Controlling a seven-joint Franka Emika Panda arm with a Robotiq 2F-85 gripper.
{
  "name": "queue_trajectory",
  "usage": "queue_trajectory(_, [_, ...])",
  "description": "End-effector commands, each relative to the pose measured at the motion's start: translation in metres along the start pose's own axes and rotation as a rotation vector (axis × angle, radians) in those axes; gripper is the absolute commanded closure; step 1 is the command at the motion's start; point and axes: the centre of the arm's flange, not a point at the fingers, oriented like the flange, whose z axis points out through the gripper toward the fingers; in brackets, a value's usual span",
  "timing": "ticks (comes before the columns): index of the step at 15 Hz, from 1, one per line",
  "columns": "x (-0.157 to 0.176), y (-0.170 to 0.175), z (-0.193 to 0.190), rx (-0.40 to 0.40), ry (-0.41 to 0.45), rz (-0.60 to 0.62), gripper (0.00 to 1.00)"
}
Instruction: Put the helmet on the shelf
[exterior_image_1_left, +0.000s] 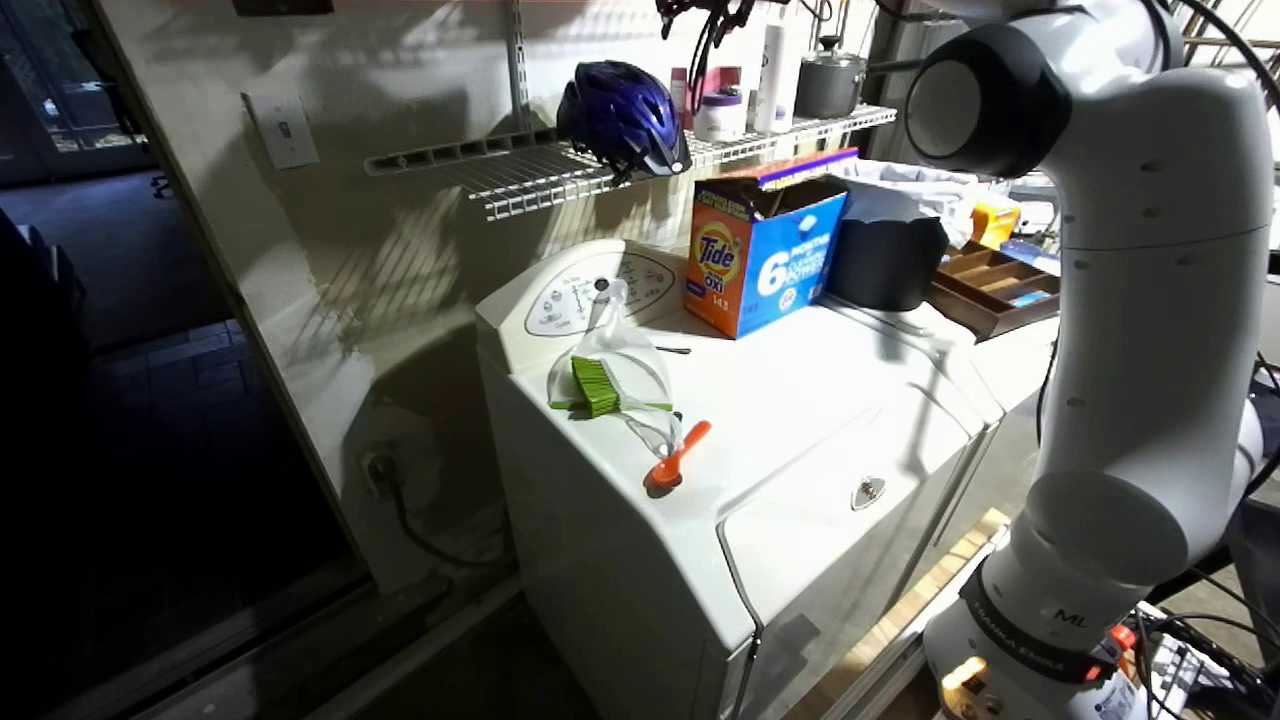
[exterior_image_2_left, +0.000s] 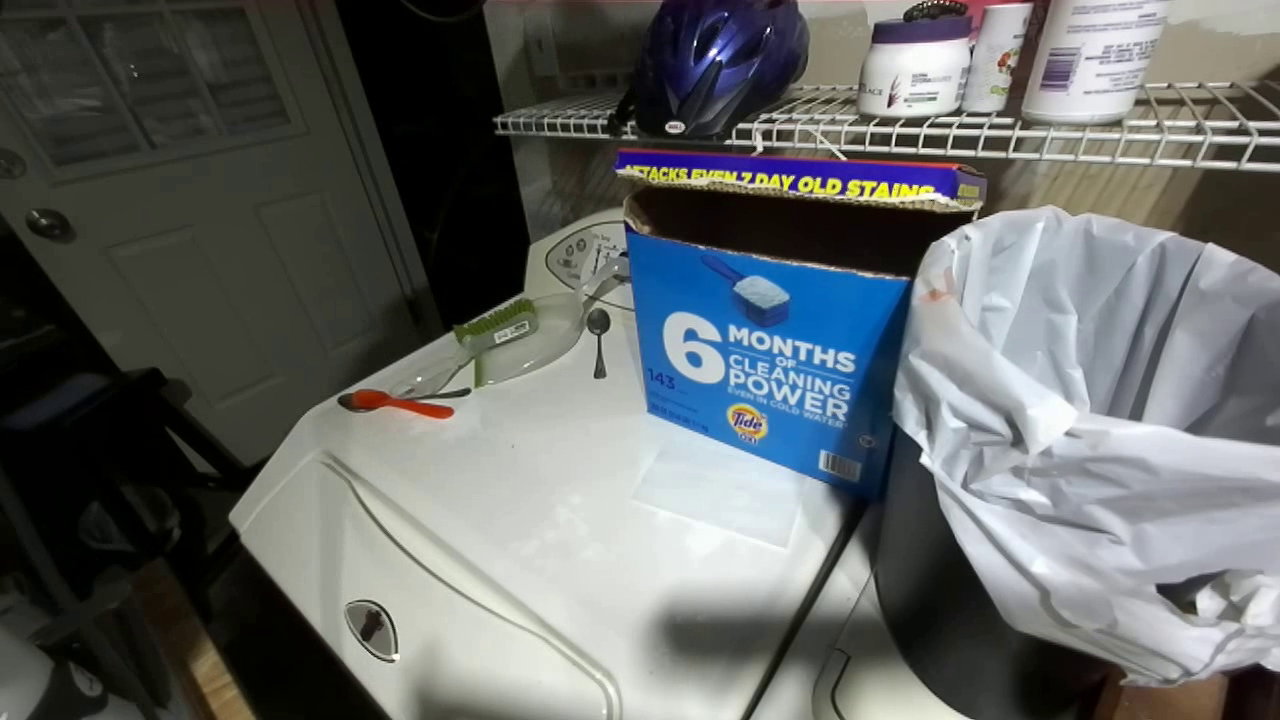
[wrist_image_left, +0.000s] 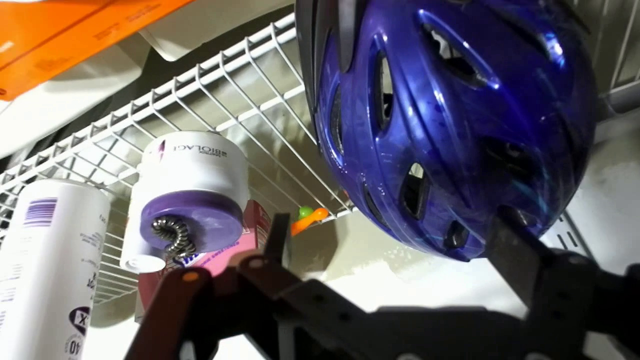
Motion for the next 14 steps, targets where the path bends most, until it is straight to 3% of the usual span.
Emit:
queue_trajectory(1, [-0.075,0.01,-0.031,-0.055,0.025,-0.081,0.0])
queue_trajectory(7, [-0.101,0.014,-0.063,0.011,0.097,-0.109,0.0])
queue_trajectory(14, [-0.158,0.045,-0.073,-0.083,0.048,-0.115,0.0])
